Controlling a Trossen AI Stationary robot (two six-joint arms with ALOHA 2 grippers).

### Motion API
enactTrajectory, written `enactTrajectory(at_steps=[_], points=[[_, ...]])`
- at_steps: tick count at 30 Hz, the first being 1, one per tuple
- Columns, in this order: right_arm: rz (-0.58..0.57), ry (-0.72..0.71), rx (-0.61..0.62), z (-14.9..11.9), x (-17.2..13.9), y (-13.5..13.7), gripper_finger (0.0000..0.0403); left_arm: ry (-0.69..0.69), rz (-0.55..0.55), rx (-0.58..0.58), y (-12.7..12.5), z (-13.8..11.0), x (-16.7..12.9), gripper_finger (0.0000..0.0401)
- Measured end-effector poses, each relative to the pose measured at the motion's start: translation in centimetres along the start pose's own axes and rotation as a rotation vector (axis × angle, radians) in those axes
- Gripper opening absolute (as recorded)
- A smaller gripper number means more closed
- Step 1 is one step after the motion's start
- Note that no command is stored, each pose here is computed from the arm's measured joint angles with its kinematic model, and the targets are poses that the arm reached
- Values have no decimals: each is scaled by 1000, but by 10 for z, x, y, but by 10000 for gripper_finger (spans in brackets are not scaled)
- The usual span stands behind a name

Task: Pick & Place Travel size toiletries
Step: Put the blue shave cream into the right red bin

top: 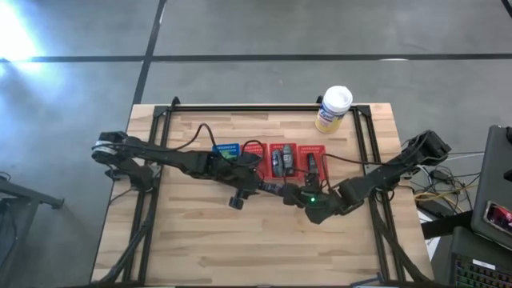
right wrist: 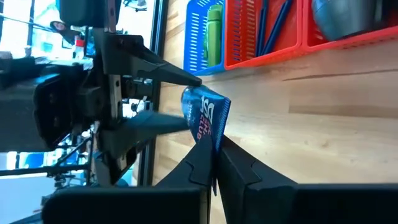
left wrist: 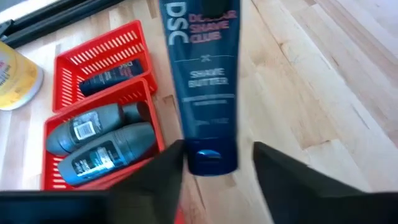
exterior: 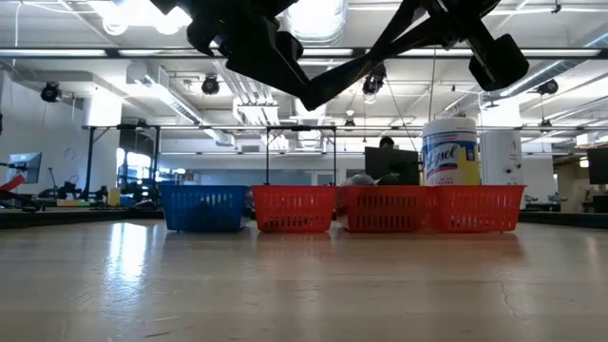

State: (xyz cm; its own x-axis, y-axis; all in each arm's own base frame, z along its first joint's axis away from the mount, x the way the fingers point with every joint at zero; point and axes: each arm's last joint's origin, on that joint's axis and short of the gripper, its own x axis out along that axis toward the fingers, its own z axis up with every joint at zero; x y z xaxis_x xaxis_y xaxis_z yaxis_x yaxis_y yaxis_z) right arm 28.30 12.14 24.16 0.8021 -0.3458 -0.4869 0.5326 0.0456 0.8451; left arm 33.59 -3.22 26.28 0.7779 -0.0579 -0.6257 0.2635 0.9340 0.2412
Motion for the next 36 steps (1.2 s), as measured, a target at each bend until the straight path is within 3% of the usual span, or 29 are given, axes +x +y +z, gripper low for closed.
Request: enactTrajectory(at_steps=[6,11,14,20,24,28,36], points=[[-25,-65,-29,5,-2,-4,9,49,26,-14,0,-2,-11,293],[-111,-146,-97,18,-17,-5,9,145,47,-17,-1,-10,-28,333],[-241,-196,-184,28,-35,2,9,167,53,-49,-2,-17,-38,336],[-657,-210,-400,41,-55,8,8,164,100,-112,-6,-33,-53,328],[-794,-234,-424,47,-49,0,8,157,113,-173,-9,-45,-62,325],[-796,-290,-321,60,-35,-21,8,152,120,-241,-11,-55,-77,325],[-655,-380,-161,87,-11,-56,8,90,132,-361,-16,-70,-114,325]])
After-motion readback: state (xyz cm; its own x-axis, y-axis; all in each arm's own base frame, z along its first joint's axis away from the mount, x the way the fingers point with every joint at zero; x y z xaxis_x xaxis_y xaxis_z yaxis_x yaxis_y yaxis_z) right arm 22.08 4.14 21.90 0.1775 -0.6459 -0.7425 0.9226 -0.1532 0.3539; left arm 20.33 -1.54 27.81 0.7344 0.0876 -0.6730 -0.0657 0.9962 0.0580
